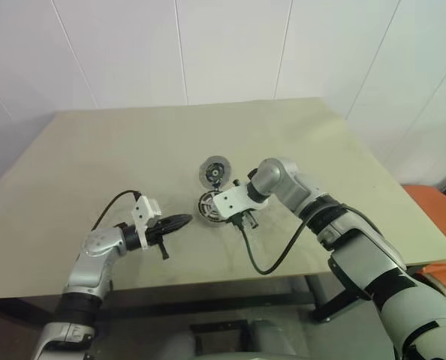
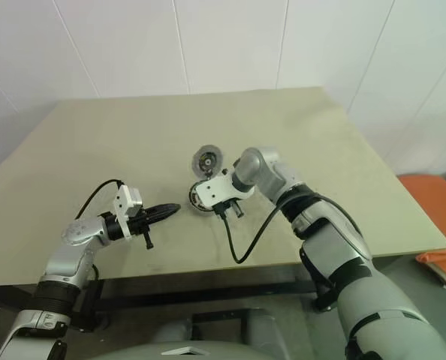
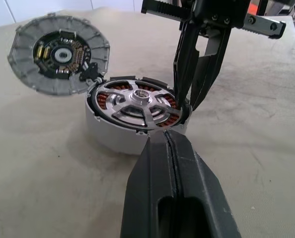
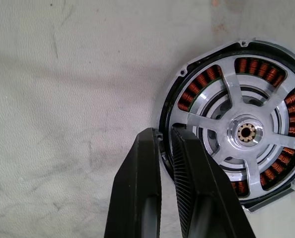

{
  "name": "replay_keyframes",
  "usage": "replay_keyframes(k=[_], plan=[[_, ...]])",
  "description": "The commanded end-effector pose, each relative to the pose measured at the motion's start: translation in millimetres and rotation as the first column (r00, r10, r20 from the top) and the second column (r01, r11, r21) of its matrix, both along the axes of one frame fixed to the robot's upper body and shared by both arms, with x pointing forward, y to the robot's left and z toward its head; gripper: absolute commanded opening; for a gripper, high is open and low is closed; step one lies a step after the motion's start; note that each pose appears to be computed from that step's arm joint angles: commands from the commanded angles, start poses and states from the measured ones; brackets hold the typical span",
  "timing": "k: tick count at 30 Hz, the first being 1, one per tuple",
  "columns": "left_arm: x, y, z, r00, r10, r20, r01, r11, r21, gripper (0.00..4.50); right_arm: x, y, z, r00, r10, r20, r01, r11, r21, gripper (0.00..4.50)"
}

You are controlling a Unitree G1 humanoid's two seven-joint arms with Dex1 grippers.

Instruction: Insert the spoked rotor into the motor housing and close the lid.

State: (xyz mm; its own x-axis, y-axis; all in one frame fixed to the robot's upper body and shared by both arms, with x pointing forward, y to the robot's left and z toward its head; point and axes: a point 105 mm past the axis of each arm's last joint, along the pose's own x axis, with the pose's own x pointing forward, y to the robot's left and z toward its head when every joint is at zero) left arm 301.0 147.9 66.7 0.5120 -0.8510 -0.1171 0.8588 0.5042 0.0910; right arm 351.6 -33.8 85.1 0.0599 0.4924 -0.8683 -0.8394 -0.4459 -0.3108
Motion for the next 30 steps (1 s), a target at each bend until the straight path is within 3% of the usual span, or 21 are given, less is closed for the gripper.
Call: replay_keyframes(k=[1,13,18,25,30], plan=[[2.8,-0.1,7.0,0.999,0.003,0.045,-0.003,1.000,0.001,0.00,-2.3,-4.5,11.3,0.998,-0.047,-0.038,0.048,0.999,0.020,0.13],[1.1,-3.7,1.3,0.999,0.014,0.045,-0.014,1.000,0.001,0.00,-33.0,-12.0,27.5,0.922,-0.301,-0.243,0.311,0.950,0.002,0.13],[1.6,-4.9,1.1,0.999,0.020,0.047,-0.020,1.000,-0.001,0.00,-22.0,-7.4,25.6,0.857,-0.484,-0.178,0.490,0.872,-0.012,0.13],[0.4,-5.4,1.0,0.998,0.032,0.051,-0.032,0.999,-0.005,0.00,-15.9,21.6,13.4,0.617,-0.724,-0.308,0.748,0.661,-0.056,0.13],[-0.1,-3.4,1.2,0.997,0.051,0.052,-0.051,0.999,-0.006,0.00,-14.0,34.2,7.6,0.358,-0.821,-0.444,0.869,0.467,-0.163,0.13]])
